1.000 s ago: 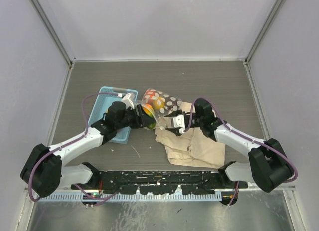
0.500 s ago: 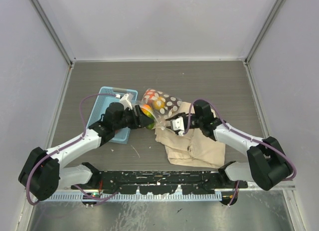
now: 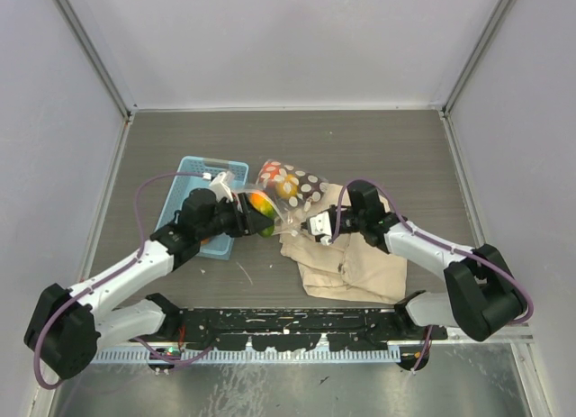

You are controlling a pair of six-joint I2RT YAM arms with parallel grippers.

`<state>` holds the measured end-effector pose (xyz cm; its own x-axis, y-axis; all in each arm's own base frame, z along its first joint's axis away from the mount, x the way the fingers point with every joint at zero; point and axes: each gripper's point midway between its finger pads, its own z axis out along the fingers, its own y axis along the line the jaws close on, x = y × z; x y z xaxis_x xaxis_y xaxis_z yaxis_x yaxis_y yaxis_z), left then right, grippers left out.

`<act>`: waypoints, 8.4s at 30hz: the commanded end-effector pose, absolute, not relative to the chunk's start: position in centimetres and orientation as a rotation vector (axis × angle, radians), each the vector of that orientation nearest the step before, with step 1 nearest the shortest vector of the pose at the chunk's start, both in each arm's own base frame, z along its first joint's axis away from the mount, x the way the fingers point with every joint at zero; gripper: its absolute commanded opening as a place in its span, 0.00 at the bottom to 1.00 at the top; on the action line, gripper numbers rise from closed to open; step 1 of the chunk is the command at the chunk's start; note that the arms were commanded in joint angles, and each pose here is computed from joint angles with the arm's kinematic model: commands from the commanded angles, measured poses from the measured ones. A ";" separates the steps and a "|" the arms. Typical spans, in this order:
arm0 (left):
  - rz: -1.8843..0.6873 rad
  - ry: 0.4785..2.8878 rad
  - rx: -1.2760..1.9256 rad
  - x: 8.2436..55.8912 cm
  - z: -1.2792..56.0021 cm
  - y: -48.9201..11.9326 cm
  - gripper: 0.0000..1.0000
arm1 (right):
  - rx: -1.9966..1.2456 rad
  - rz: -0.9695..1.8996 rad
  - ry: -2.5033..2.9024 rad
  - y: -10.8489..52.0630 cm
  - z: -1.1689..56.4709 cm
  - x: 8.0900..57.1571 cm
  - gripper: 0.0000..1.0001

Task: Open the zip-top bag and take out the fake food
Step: Pick up the fake fruit from the zipper food storage bag, then place the fake fruit in the bin, then pick up the fake fruit from the zipper food storage bag.

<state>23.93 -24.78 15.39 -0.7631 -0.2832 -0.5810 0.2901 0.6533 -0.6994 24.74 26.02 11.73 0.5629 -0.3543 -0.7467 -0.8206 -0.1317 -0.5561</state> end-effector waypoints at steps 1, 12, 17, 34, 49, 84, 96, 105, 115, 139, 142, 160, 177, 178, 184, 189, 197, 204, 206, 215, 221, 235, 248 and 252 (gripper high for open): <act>-1.083 2.163 0.010 23.3 16.2 -24.1 0.24 | -1.726 0.512 0.933 26.6 13.2 25.5 0.09; -1.042 2.161 -0.006 21.9 16.3 -22.3 0.23 | -1.731 0.518 0.951 26.6 13.1 25.6 0.04; -0.983 2.150 -0.026 21.6 16.6 -21.0 0.22 | -1.729 0.511 0.954 26.5 13.3 25.7 0.04; -0.724 2.100 -0.107 22.2 17.4 -15.9 0.19 | -1.751 0.519 0.962 26.3 13.0 25.7 0.04; -0.596 2.077 -0.287 25.5 17.7 -11.1 0.16 | -1.754 0.519 0.962 26.1 13.0 25.7 0.04; -0.103 2.109 -0.791 24.3 16.5 -1.8 0.98 | -1.759 0.534 0.966 26.1 12.7 25.6 0.04; -0.786 2.037 -0.340 24.0 19.3 -11.9 0.98 | -1.757 0.534 0.966 26.0 12.8 25.7 0.05; -1.165 1.983 -0.210 23.0 21.0 -16.7 0.98 | -1.759 0.535 0.967 25.8 12.9 25.7 0.05; -1.285 1.988 -0.165 22.8 20.3 -20.0 0.96 | -1.760 0.541 0.963 25.8 13.1 25.6 0.05; -1.264 2.039 -0.117 24.0 19.2 -24.1 0.66 | -1.707 0.654 0.899 25.9 16.9 23.9 0.04; -1.266 2.028 -0.113 24.2 19.6 -24.2 0.65 | -1.706 0.672 0.890 26.0 17.2 23.6 0.04; -1.268 2.025 -0.104 24.3 20.1 -25.1 0.60 | -1.733 0.812 0.815 26.3 19.0 21.0 0.04; -1.231 2.046 -0.104 24.5 19.2 -26.1 0.62 | -1.798 0.968 0.710 28.8 20.3 16.8 0.03; -1.222 2.049 -0.108 24.5 19.0 -26.0 0.63 | -1.805 0.975 0.702 29.1 20.4 16.4 0.02; -1.179 2.055 -0.131 24.5 18.4 -25.3 0.63 | -1.822 1.011 0.681 29.7 21.3 15.3 0.02; -1.172 2.054 -0.120 24.6 18.5 -25.3 0.64 | -1.833 1.053 0.668 30.1 22.0 14.3 0.02; -1.143 2.080 -0.115 24.3 17.9 -25.0 0.64 | -1.874 1.085 0.637 30.9 22.6 12.6 0.02; -1.109 2.100 -0.115 24.2 17.3 -24.6 0.64 | -1.907 1.049 0.665 31.3 22.0 12.8 0.03; -1.099 2.109 -0.117 24.2 16.9 -24.5 0.65 | -1.912 1.008 0.698 31.2 21.3 13.6 0.05; -1.041 2.152 -0.110 24.5 15.0 -24.2 0.65 | -1.821 0.884 0.822 28.2 20.7 18.4 0.25; -0.996 2.202 -0.095 25.0 13.4 -24.4 0.65 | -1.789 0.885 0.829 26.9 21.1 19.1 0.52; -1.002 2.212 -0.046 25.9 13.1 -25.6 0.68 | -1.569 0.818 1.164 25.6 19.8 25.8 0.69; -0.994 2.216 0.001 26.4 13.1 -26.3 0.75 | -1.166 0.854 1.590 27.9 18.0 31.4 0.35; -0.993 2.213 0.008 26.7 13.0 -26.6 0.79 | -1.138 0.817 1.671 28.8 16.7 32.1 0.25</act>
